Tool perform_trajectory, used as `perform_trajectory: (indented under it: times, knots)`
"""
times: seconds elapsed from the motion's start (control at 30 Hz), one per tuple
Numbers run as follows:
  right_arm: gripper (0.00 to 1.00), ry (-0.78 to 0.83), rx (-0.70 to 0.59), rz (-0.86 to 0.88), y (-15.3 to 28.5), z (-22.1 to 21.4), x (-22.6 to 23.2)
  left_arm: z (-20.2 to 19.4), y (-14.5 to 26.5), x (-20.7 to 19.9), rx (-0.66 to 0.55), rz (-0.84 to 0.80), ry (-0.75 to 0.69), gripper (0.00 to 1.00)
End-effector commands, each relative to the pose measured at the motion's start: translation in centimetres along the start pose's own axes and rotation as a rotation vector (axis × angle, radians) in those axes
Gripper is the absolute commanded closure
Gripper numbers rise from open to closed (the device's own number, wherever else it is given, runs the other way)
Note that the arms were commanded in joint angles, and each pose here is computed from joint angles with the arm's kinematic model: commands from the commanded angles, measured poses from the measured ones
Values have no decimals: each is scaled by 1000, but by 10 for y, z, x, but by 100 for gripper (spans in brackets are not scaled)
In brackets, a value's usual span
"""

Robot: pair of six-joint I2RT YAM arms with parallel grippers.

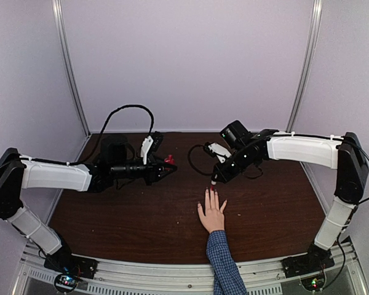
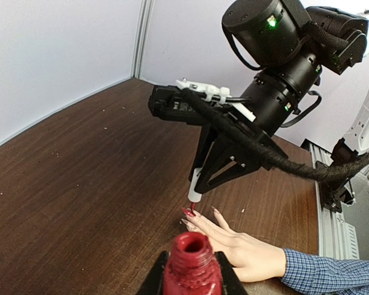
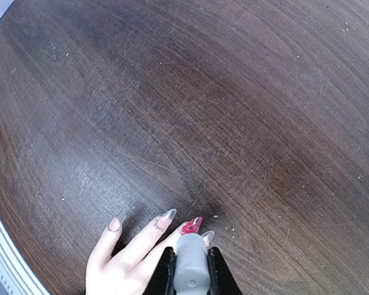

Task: Paint the nails
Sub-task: Paint the hand on the nail.

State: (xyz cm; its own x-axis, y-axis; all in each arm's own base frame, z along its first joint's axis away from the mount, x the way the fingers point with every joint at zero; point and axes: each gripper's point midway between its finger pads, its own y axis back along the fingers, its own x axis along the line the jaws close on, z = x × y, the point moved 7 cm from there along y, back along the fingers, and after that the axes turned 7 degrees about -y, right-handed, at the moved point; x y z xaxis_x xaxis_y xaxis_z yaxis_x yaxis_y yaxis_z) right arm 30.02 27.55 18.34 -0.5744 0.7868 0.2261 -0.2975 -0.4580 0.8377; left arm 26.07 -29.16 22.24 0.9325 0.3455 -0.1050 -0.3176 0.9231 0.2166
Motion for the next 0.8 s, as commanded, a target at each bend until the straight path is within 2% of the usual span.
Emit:
perform_trajectory:
  times: [0.0, 0.77]
  knots:
    - [100, -5, -56, -2, 6, 15, 0, 2, 1, 3, -28, 11, -36, 100]
    - [100, -26, -91, -20, 1, 22, -7, 0, 2, 3, -23, 15, -39, 100]
